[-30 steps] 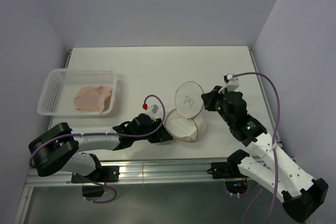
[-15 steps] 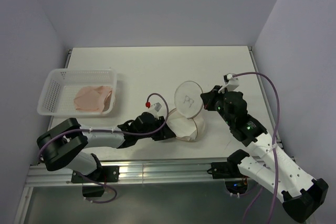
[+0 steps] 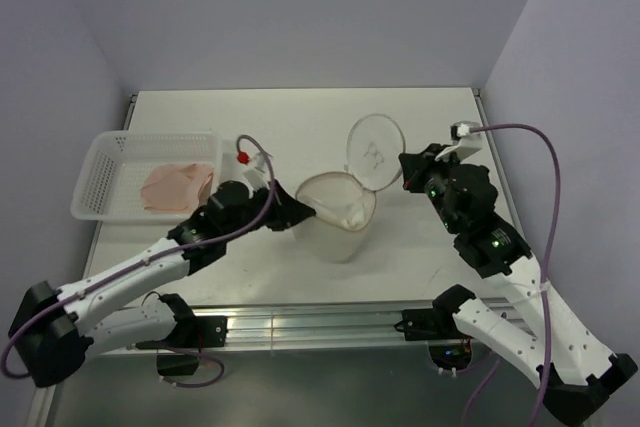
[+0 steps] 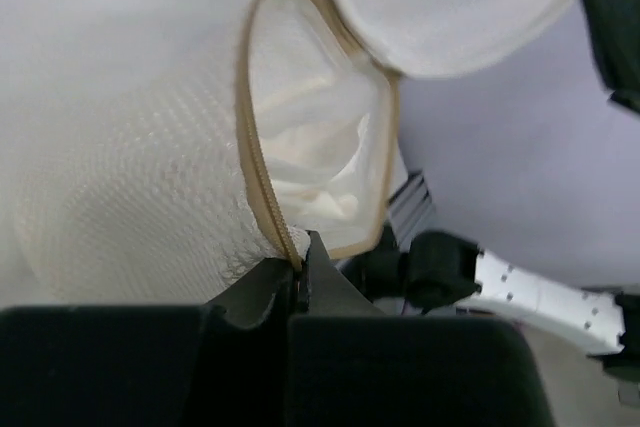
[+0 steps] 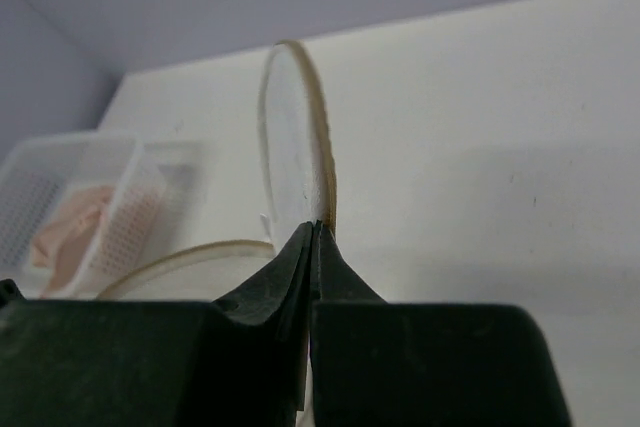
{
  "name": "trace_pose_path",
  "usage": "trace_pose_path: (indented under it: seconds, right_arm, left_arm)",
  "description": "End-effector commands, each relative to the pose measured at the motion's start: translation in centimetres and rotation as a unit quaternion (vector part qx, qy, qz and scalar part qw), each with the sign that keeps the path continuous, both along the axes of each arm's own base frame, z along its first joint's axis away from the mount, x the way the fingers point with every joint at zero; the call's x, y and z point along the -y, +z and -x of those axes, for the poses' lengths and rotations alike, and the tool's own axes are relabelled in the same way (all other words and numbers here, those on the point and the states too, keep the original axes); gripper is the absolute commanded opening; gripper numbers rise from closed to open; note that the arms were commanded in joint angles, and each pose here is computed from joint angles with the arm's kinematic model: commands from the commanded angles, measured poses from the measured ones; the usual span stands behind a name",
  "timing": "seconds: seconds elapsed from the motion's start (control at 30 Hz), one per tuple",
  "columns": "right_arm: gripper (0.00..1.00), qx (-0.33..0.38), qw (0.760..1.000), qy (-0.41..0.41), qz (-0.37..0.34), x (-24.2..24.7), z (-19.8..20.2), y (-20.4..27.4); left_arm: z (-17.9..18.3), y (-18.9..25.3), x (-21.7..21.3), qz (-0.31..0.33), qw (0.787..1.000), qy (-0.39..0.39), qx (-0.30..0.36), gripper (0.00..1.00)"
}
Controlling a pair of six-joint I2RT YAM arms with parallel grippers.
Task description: Place the bra in the laundry bag and zip it closed
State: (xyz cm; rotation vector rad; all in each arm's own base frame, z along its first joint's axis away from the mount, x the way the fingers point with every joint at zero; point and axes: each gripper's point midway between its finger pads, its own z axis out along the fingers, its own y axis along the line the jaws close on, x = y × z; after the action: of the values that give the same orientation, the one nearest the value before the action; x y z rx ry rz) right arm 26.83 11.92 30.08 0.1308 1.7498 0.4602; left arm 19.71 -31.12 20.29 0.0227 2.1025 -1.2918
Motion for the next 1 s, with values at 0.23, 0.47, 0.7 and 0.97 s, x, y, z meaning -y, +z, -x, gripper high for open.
trace_pose_path:
  seconds: [0.23, 0.47, 0.7, 0.97]
  right_arm:
    - [0.0, -0.03, 0.999, -0.014, -0.001, 0.3, -0.1, -3.0]
    - [0.0, 0.0, 0.999, 0.018, -0.034, 0.5, 2.8, 0.5]
    - [0.0, -0.004, 0.994, 0.08, -0.078, -1.7, 4.4, 1.2]
    - [0.0, -0.08, 0.988, 0.093, -0.099, -3.8, 3.4, -6.1]
  left_arm:
    - [-3.7, 4.6, -4.6, -0.048, 0.996, 0.026, 0.068, 0.0]
    - [-4.2, 0.8, -5.0, -0.056, 0.998, 0.004, 0.032, 0.0]
    - [-4.6, 3.7, -5.4, -0.066, 0.994, 0.01, 0.083, 0.0]
    - [-4.8, -2.6, -5.5, -0.101, 0.994, -0.001, 0.048, 0.0]
